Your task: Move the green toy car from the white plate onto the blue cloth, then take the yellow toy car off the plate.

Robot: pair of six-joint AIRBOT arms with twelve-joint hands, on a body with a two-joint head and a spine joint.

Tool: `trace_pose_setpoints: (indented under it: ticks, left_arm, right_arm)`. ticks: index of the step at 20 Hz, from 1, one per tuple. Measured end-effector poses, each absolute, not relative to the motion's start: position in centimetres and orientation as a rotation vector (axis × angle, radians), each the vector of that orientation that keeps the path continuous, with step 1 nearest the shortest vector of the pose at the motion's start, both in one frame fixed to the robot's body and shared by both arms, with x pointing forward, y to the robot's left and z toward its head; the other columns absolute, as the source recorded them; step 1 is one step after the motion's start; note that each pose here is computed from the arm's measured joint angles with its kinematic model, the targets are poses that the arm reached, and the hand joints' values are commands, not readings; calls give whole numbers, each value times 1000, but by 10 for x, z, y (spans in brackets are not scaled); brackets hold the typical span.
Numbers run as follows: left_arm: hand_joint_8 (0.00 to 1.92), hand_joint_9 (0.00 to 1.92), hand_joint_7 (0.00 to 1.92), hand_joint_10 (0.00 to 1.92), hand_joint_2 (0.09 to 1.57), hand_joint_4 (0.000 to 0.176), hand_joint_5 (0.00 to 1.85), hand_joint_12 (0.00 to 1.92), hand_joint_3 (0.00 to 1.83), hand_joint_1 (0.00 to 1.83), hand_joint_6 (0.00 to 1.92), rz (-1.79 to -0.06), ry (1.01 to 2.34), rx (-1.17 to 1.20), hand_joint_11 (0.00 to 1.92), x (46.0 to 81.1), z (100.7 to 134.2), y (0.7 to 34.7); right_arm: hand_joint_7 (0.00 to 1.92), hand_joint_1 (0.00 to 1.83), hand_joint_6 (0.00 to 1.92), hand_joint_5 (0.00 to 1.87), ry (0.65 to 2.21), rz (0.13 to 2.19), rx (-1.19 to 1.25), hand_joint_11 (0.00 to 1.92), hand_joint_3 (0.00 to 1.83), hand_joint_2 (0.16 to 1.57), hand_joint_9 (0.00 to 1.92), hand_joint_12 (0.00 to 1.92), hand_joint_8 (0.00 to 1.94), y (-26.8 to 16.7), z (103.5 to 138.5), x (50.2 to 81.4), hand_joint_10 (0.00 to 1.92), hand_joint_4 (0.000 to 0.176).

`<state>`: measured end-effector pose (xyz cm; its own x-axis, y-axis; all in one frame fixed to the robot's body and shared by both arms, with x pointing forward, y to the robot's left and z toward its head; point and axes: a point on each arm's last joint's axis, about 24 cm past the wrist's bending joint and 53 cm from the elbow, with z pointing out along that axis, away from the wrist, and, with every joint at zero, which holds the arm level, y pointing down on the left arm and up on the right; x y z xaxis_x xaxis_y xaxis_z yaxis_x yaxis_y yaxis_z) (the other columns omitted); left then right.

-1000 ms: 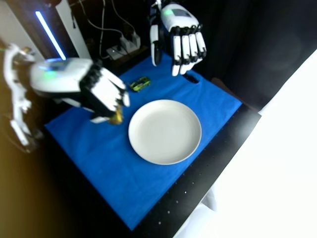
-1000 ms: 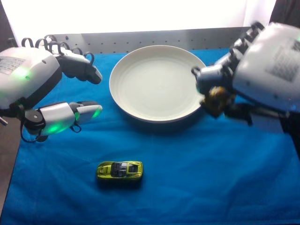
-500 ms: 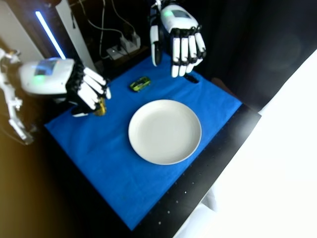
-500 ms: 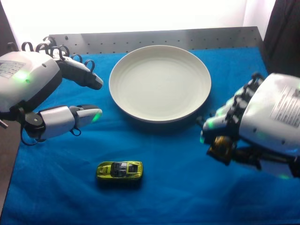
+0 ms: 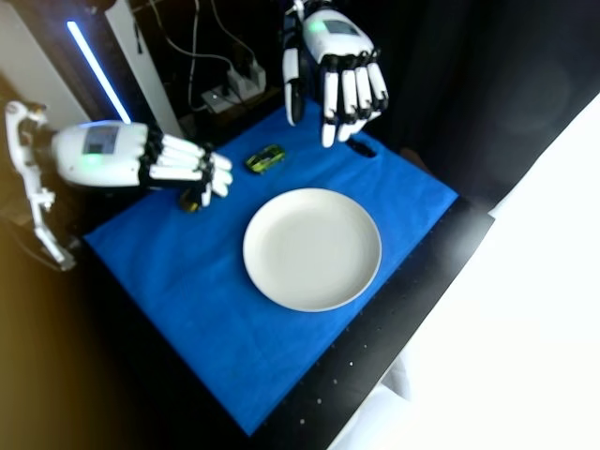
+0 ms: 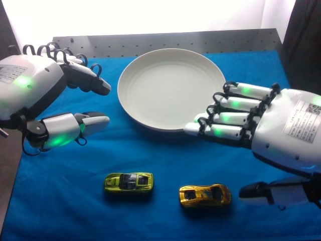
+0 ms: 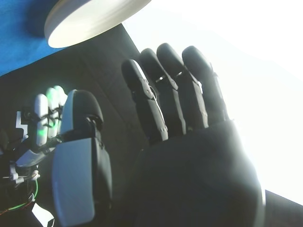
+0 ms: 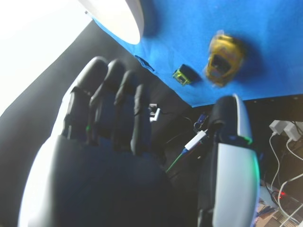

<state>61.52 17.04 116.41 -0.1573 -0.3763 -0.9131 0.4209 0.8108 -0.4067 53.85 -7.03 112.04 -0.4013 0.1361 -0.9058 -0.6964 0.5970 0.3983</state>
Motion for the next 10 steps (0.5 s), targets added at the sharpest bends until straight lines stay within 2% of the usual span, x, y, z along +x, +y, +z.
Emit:
trace_pose_setpoints:
  ticks: [1,2,3,4,6,7,8,9,10]
  left_arm:
    - [662,456,635,985,1143,4,877,1600,1,693,108,-700,1582,34,136,615,1164,170]
    - [662,456,635,985,1143,4,877,1600,1,693,108,-701,1581,33,136,614,1164,170]
    - [722,415,603,1099,1230,169,741,1712,0,885,1296,-702,1574,34,116,614,1166,170]
    - [784,403,559,1142,1254,175,700,1719,0,869,1387,-702,1570,33,137,614,1167,170]
    - [900,361,495,1247,1283,176,650,1796,0,838,1467,-697,1565,24,131,615,1167,173]
    - [846,399,531,1173,1287,176,644,1756,0,831,1476,-693,1558,25,151,615,1170,175]
    - [737,478,605,1043,1203,39,615,1652,0,686,892,-693,1545,21,231,615,1173,177]
    - [703,534,668,1026,1236,149,697,1656,0,836,1270,-692,1533,20,277,615,1176,179]
    - [776,512,671,1144,1252,171,695,1742,0,857,1375,-694,1518,7,266,615,1180,181]
  right_arm:
    - [482,878,79,439,1764,974,-446,0,6,957,182,1590,66,-72,1120,540,809,0]
    - [482,878,79,439,1764,972,-441,0,6,957,182,1590,66,-73,1121,541,809,0]
    - [557,935,423,445,1756,965,-429,66,6,979,286,1691,200,-77,1125,544,924,0]
    - [521,909,577,353,1745,960,-422,62,9,1006,270,1695,292,-81,1129,546,973,0]
    - [497,991,690,343,1701,945,-384,130,2,1018,328,1673,480,-93,1143,556,1000,0]
    - [488,999,717,369,1668,937,-350,95,4,1025,298,1718,574,-101,1152,564,1062,0]
    - [455,996,765,368,1637,921,-314,116,10,1054,282,1737,702,-109,1160,573,1136,0]
    - [447,1054,797,375,1614,897,-290,133,5,1050,293,1736,791,-117,1166,580,1166,0]
    - [434,1127,908,368,1594,866,-249,171,6,1058,306,1853,1015,-129,1171,590,1343,0]
